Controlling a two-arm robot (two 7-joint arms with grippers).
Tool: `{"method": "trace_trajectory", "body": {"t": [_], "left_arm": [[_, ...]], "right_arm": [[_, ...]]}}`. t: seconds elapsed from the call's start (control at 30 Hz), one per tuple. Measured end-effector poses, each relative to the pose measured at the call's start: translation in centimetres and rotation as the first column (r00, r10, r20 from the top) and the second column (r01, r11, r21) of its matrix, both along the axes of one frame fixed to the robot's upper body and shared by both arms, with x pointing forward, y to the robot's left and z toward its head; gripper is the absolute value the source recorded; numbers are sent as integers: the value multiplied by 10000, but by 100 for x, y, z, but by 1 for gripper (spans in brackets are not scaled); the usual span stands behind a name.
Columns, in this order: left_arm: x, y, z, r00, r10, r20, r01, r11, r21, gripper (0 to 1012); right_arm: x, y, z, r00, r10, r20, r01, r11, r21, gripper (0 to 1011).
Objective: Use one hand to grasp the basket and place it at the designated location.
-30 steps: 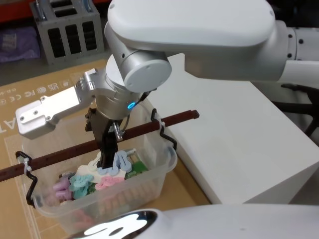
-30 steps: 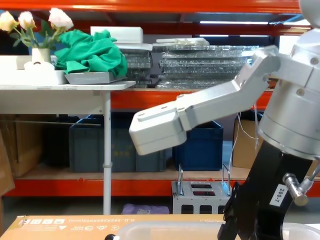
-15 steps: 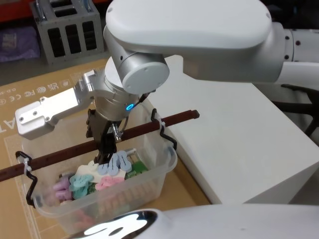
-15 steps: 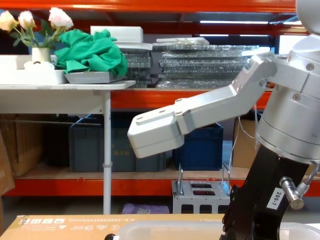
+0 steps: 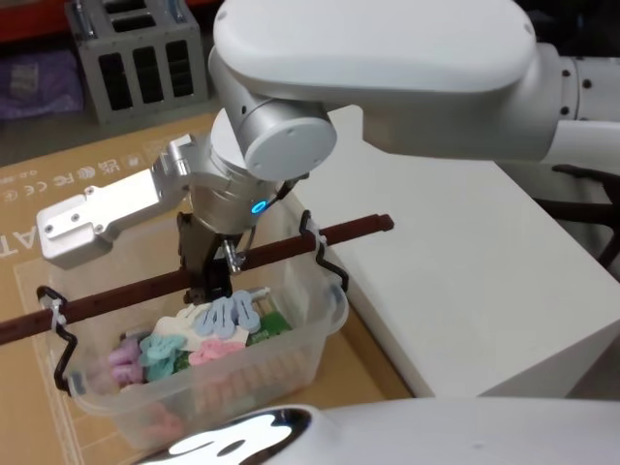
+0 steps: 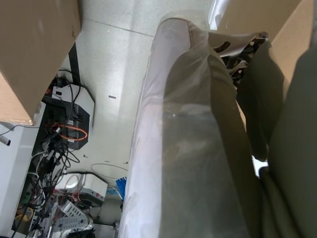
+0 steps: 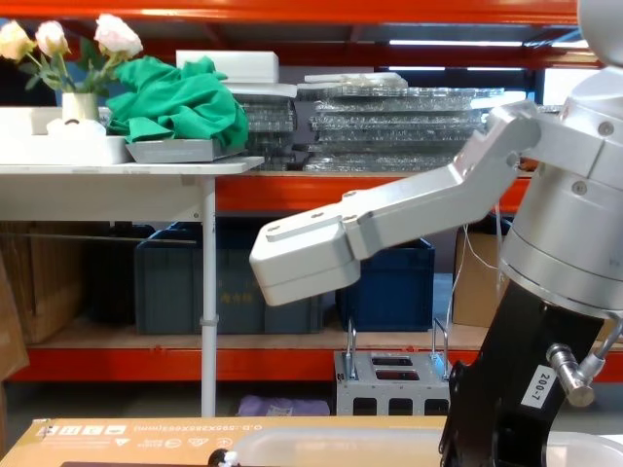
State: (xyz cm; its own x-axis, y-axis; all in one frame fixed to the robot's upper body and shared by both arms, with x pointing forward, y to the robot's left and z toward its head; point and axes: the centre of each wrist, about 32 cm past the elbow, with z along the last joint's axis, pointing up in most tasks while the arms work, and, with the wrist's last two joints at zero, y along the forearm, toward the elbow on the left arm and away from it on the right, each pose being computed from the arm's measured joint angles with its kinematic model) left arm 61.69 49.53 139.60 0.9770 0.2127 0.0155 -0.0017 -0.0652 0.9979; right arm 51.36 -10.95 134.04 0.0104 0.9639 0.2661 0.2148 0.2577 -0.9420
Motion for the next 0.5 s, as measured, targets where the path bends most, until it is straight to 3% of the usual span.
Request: {"method": "trace_trajectory", "body": {"t": [0.33, 0.5], "left_arm": [[0, 0, 0, 10000, 1, 0, -1, 10000, 0, 0], [0, 0, 0, 10000, 0, 1, 0, 10000, -1, 0]], "right_arm": [[6, -35, 23, 9999, -30, -96, 31, 10000, 83, 239], [26, -105, 150, 9999, -103, -86, 106, 9993, 356, 239]]}}
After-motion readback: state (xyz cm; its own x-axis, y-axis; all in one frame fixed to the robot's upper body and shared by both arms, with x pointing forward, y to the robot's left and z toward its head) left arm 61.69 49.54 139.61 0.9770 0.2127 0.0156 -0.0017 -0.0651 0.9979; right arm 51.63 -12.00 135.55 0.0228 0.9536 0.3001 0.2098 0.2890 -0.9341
